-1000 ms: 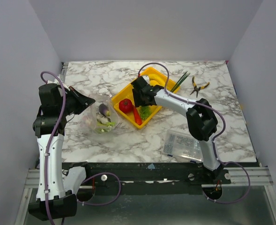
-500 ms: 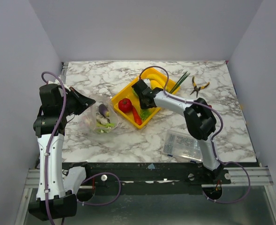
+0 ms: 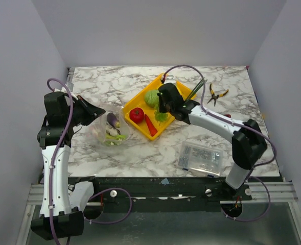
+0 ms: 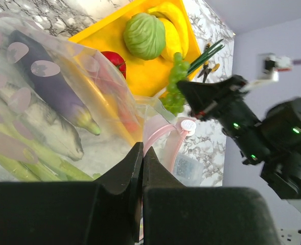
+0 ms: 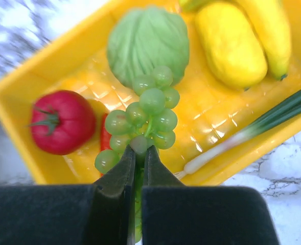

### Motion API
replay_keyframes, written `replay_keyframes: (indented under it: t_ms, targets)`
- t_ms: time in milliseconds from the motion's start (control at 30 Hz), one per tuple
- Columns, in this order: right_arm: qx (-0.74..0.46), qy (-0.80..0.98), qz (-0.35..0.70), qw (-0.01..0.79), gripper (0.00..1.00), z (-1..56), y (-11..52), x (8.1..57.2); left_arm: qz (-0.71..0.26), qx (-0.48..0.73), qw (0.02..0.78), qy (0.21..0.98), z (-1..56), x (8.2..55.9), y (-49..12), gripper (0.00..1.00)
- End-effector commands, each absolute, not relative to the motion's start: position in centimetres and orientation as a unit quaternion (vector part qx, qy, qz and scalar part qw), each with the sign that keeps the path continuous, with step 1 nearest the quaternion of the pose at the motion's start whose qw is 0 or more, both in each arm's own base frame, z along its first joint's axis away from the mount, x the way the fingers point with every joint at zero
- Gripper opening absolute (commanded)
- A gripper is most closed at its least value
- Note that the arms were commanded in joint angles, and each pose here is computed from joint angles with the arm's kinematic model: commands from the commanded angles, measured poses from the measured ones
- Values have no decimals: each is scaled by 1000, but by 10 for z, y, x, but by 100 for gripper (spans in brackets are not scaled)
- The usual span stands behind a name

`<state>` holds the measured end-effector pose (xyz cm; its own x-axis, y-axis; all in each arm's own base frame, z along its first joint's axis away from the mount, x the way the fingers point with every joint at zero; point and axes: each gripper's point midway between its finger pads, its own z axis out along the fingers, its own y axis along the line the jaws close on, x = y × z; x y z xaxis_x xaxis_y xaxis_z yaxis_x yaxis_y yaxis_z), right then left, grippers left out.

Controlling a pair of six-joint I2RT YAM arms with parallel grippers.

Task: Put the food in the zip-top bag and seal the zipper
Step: Pick up the fake vegetable from the bin, then place the fake vegetable in the zipper food storage bag.

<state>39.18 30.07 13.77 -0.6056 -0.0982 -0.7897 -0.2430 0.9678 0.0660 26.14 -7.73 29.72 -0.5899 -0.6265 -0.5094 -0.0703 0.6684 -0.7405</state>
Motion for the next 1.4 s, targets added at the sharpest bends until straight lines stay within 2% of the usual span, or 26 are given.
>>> replay_keyframes:
  t_ms: [0, 133, 367, 633, 700, 867, 1000, 1200, 1367]
  targets:
    - [-91, 810, 183, 549, 0, 220, 315, 394, -361, -202, 402, 817, 299, 264, -80, 0]
    - [-104, 748, 284, 590, 0, 272, 329, 373, -377, -201, 392, 815, 297, 264, -85, 0]
    - [-165, 636, 455, 601, 0, 359, 369, 312, -390, -202, 379, 814, 298, 266, -89, 0]
    - [-68, 577, 579, 572, 0, 408, 384, 268, -389, -209, 379, 813, 294, 268, -88, 0]
    - [-64, 562, 589, 578, 0, 411, 396, 254, -389, -211, 380, 812, 295, 269, -88, 0]
    - [-28, 530, 546, 648, 0, 411, 408, 227, -392, -214, 384, 808, 302, 268, -88, 0]
    - [5, 519, 494, 698, 0, 394, 417, 230, -392, -220, 387, 805, 304, 266, -87, 0]
    - [18, 534, 460, 709, 0, 356, 444, 244, -401, -232, 387, 797, 311, 264, -88, 0]
    - [-35, 571, 487, 661, 2, 327, 481, 232, -403, -230, 393, 794, 317, 265, -88, 0]
